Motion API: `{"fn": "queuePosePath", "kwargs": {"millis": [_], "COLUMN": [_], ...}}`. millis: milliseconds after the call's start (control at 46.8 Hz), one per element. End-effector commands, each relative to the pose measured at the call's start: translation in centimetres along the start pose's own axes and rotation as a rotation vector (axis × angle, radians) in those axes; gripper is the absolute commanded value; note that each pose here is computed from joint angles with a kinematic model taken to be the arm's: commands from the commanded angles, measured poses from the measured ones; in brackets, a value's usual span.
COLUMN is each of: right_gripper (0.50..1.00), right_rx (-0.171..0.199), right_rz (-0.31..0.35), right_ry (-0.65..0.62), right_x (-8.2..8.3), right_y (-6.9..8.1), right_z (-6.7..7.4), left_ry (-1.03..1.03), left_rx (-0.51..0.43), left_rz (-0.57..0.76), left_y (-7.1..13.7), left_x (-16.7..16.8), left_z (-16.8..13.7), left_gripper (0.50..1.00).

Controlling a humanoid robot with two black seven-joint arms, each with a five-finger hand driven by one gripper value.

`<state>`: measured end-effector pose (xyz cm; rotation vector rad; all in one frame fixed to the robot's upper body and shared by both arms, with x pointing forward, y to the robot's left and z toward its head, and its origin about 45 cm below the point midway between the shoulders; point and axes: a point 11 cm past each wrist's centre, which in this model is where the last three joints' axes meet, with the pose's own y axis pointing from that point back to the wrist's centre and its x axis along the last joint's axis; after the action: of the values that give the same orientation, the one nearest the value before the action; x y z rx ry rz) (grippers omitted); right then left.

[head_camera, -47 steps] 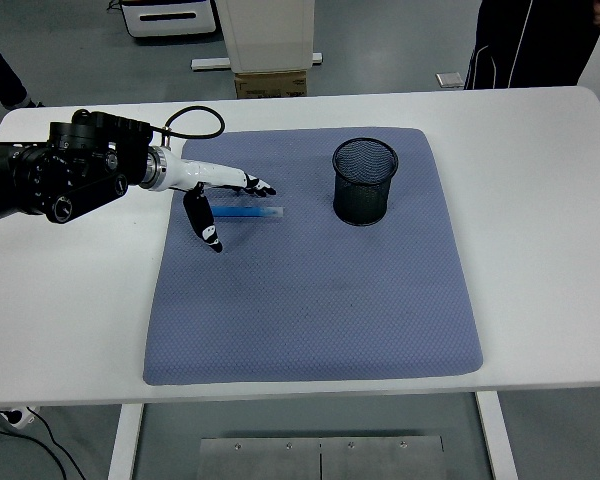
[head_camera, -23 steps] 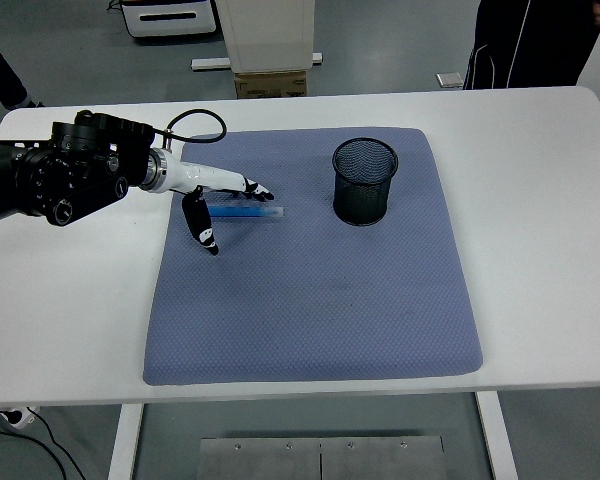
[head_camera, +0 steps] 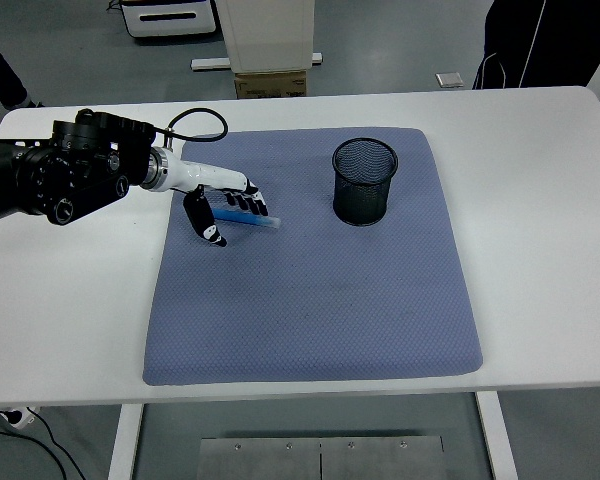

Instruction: Left hand places marker in pen holder

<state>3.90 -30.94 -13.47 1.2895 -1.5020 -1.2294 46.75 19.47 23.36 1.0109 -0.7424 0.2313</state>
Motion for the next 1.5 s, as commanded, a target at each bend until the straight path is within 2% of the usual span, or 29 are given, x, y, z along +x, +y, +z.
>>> {"fn": "queuePosePath", "kwargs": {"millis": [0, 321, 769, 791, 1026, 1410, 1474], "right_gripper": [1.0, 1.0, 1.0, 1.0, 1.0, 1.0, 1.0], "right_rx": [0.0, 0.0, 0.0, 0.0, 0.0, 0.0, 0.0], "right_rz": [0.0, 0.0, -0.001, 0.0, 0.0, 0.0, 0.0], "right_ry": [0.0, 0.0, 0.0, -0.001, 0.0, 0.0, -0.001], "right_x": [0.0, 0.0, -0.05, 0.01, 0.0, 0.0, 0.01], "right_y": [0.0, 0.0, 0.0, 0.0, 0.0, 0.0, 0.0], "right_z": [0.0, 0.0, 0.0, -0.01, 0.0, 0.0, -0.01], "left_ry": [-0.002, -0.014, -0.019, -0.021, -0.025, -0.022, -0.025], "left_rx": [-0.004, -0.004, -0.011, -0.012, -0.014, -0.014, -0.014], "left_rz": [-0.002, -0.009, -0.007, -0.009, -0.014, -0.016, -0.017], "left_y": [-0.14, -0.23, -0.57, -0.61, -0.77, -0.84, -0.84], "left_x": [-0.05, -0.23, -0.49, -0.51, -0.66, -0.87, -0.88], "left_z": [0.19, 0.24, 0.49, 0.55, 0.69, 0.61, 0.62], "left_gripper": [0.78, 0.657, 0.648, 0.614, 0.508, 0.502, 0.516]}}
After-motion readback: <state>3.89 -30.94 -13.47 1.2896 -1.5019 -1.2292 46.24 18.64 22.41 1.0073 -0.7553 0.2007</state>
